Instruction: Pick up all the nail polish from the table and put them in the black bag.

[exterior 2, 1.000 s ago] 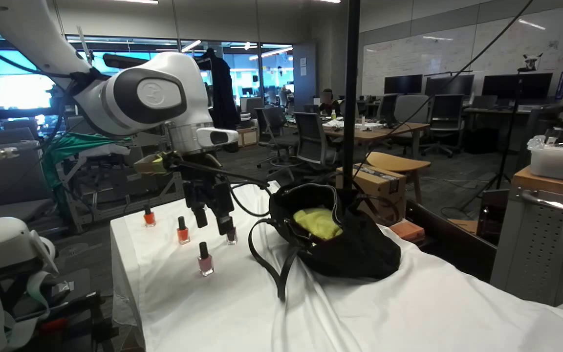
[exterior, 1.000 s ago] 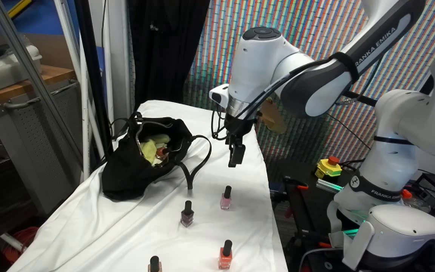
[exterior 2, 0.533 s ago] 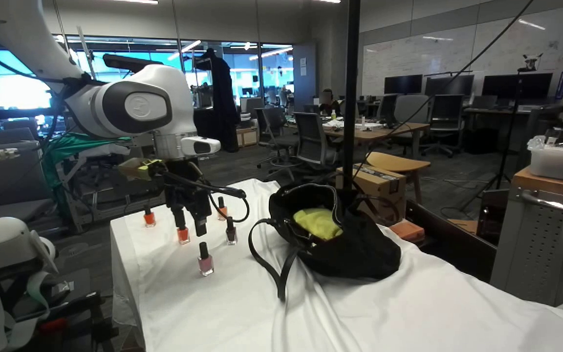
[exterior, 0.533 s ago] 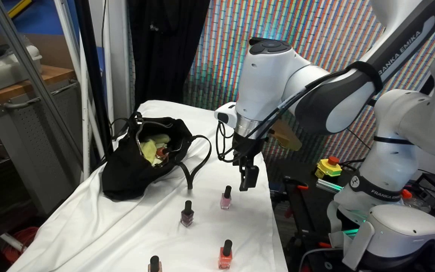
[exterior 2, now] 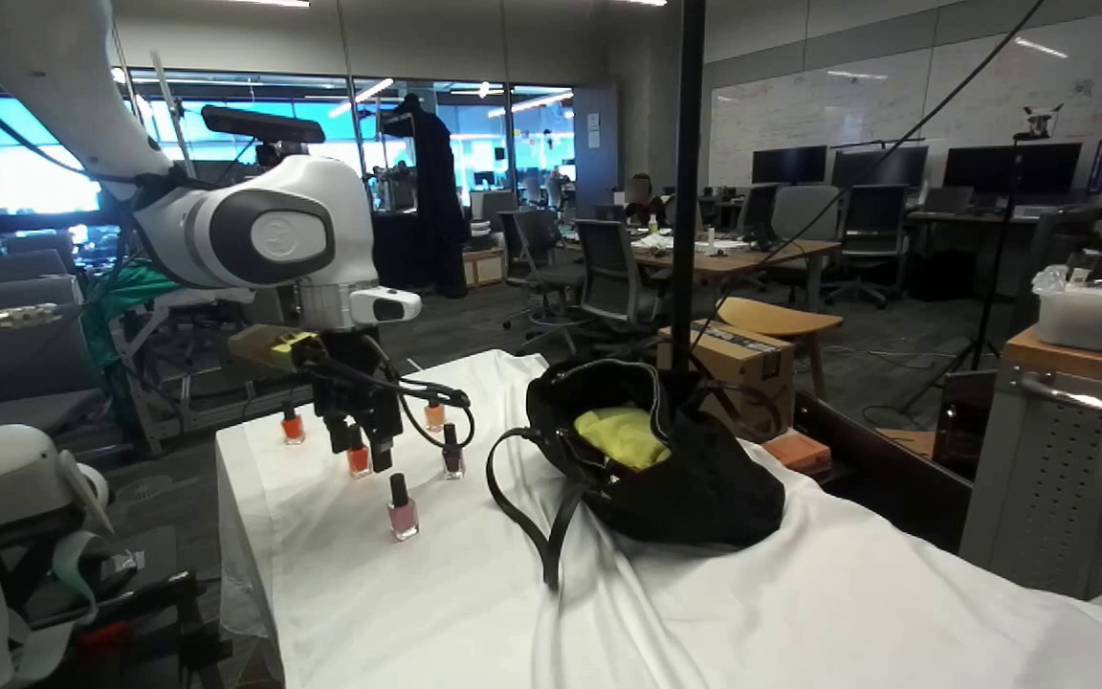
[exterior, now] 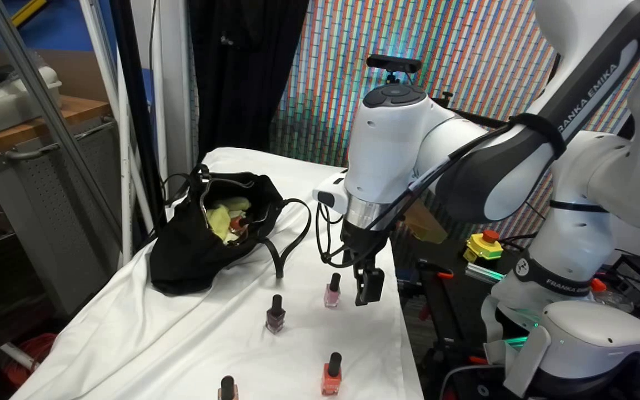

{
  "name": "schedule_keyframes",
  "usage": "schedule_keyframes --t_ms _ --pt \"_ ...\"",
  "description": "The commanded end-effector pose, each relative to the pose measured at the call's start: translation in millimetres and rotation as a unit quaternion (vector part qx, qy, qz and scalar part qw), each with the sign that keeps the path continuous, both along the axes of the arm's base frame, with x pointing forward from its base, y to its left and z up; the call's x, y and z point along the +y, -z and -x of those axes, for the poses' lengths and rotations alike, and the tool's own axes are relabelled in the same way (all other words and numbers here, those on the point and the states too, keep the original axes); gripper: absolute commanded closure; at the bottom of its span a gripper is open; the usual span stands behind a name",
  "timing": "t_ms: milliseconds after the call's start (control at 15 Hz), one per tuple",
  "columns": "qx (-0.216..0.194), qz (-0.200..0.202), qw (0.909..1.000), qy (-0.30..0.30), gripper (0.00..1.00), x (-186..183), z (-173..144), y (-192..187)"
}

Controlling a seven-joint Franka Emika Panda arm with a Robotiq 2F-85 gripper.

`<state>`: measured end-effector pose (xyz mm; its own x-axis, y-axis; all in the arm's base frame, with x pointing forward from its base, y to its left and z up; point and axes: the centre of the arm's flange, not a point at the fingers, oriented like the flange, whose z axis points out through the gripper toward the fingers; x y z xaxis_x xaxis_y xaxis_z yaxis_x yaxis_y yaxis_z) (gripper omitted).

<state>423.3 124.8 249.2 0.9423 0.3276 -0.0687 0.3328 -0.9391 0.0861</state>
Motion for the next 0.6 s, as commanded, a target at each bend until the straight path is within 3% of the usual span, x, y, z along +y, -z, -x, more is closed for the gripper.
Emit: schedule_keyframes --t_ms 0,533 --pt "-0.003 -0.007 0.9999 -0.01 0.0 2 -13 9" --pt "-0.014 0.001 0.9998 -0.014 0.0 -13 -33 20"
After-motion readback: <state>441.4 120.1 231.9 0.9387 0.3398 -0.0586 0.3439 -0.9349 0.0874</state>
